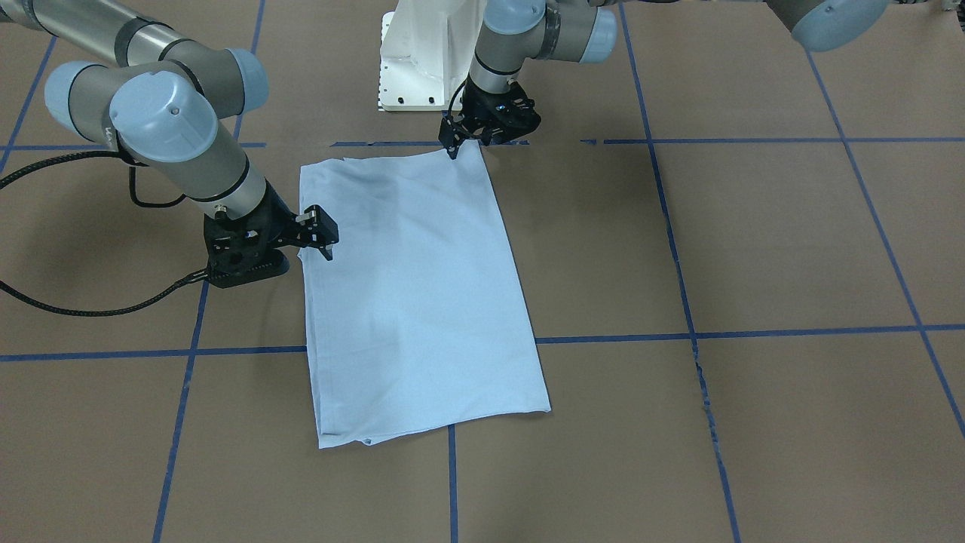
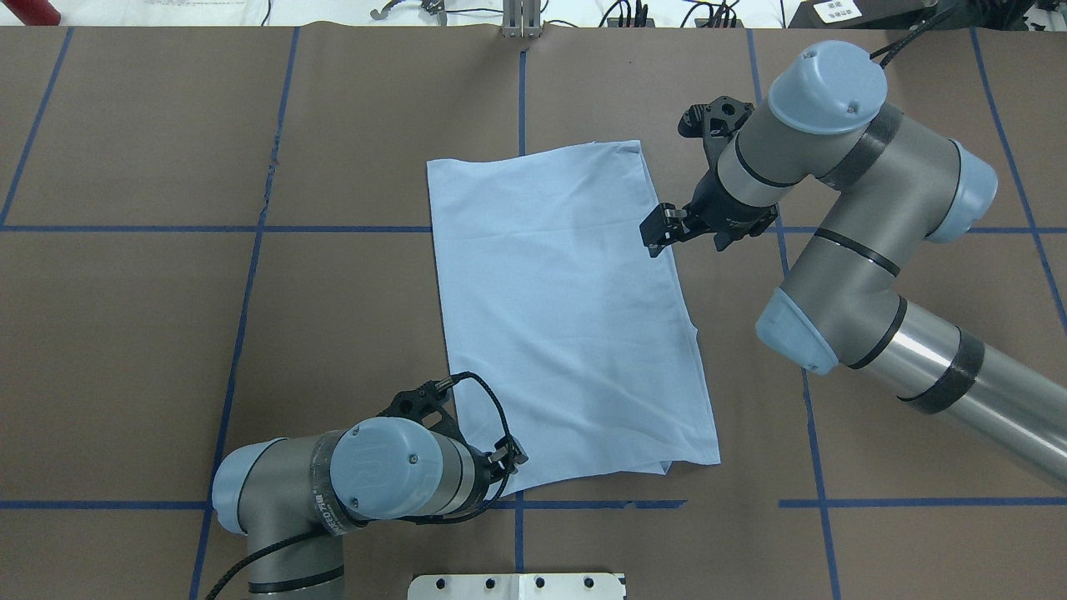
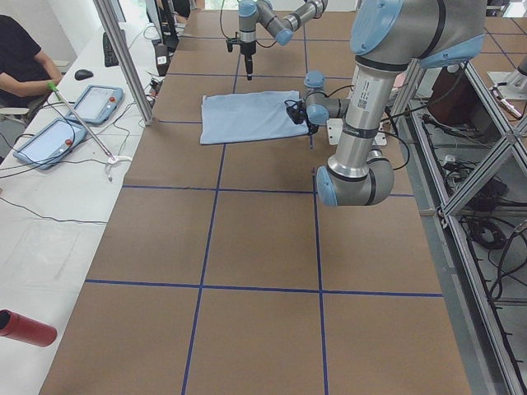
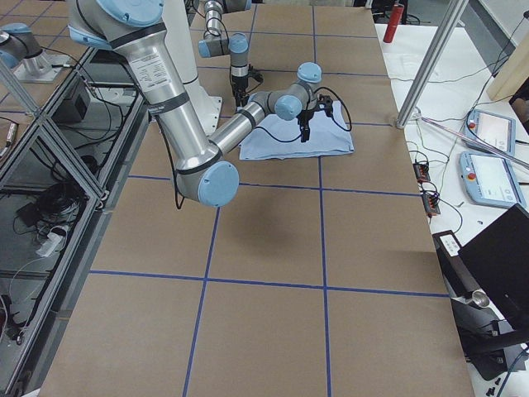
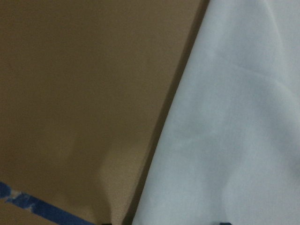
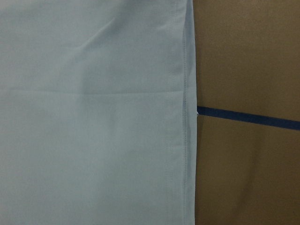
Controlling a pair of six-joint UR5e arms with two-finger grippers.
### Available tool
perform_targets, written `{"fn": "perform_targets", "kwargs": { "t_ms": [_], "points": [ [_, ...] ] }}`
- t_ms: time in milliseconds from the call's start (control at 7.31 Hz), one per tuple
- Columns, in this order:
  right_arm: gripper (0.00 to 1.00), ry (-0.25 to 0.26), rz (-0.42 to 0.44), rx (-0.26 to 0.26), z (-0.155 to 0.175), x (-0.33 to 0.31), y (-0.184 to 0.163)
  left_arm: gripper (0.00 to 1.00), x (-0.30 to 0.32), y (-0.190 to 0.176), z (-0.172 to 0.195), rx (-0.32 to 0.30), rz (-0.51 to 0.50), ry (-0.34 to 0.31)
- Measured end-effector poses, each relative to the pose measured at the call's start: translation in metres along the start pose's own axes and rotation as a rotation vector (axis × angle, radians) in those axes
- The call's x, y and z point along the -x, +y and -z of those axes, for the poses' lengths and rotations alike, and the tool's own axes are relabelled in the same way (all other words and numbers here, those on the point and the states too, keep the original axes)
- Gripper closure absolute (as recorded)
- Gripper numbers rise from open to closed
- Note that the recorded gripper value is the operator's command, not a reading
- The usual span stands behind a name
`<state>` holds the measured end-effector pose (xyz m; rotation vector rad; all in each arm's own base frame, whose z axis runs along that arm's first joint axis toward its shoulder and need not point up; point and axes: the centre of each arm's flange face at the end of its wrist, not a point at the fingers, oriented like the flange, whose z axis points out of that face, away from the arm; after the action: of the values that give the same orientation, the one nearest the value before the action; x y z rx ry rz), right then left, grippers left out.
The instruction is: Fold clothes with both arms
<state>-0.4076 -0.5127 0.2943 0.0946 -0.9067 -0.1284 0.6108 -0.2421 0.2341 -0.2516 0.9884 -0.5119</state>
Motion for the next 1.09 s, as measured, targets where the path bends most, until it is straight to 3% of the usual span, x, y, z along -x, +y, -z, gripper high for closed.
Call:
{"fn": "perform_targets", "kwargs": {
  "t_ms": [1094],
  "points": [
    [0.0, 0.007, -0.004, 0.002, -0.0028, -0.0035, 0.0005, 0.88, -0.0019, 0.001, 0.0004, 0.003, -0.001, 0.005]
  ]
}}
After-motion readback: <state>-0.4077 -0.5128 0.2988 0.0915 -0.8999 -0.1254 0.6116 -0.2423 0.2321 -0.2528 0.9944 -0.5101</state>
